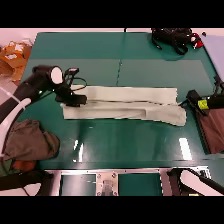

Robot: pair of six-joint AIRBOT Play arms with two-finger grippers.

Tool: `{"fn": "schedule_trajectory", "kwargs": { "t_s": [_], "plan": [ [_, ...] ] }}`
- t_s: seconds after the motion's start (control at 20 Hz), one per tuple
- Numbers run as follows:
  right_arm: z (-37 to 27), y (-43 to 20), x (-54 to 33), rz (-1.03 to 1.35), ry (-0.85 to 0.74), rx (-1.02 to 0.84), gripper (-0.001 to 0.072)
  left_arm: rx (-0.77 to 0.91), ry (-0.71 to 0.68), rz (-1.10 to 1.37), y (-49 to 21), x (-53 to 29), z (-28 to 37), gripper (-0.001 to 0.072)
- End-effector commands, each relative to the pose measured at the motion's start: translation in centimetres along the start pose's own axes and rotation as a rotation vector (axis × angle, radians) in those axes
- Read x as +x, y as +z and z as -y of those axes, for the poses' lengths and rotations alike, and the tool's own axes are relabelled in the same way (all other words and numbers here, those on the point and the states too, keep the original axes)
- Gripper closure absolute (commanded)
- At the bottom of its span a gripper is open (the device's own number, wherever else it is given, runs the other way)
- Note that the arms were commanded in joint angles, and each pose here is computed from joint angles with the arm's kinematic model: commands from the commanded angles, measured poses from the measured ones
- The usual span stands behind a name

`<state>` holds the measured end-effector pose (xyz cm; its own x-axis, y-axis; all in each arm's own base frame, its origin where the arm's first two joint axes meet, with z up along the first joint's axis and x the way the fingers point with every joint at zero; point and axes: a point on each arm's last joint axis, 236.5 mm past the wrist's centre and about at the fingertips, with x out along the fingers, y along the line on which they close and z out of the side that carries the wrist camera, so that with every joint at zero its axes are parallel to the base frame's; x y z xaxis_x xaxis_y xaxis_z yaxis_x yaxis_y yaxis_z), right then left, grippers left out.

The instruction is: Fold the shirts.

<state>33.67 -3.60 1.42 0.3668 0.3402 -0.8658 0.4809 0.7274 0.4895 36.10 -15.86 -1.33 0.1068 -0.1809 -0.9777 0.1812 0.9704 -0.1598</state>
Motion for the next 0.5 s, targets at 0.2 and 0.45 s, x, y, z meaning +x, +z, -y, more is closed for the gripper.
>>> {"fn": "schedule_trajectory", "kwargs": {
  "t_s": [0.2,0.45],
  "plan": [
    [-2.9,8.8,9.6,-0.027,0.020,-0.040,0.0695,0.026,-0.083,0.115,11.4,6.2,0.0,0.0679],
    [-2.4,11.8,11.1,-0.028,0.021,-0.089,0.0327,0.017,-0.059,0.191,15.2,6.0,-0.7,0.0001]
  ]
}}
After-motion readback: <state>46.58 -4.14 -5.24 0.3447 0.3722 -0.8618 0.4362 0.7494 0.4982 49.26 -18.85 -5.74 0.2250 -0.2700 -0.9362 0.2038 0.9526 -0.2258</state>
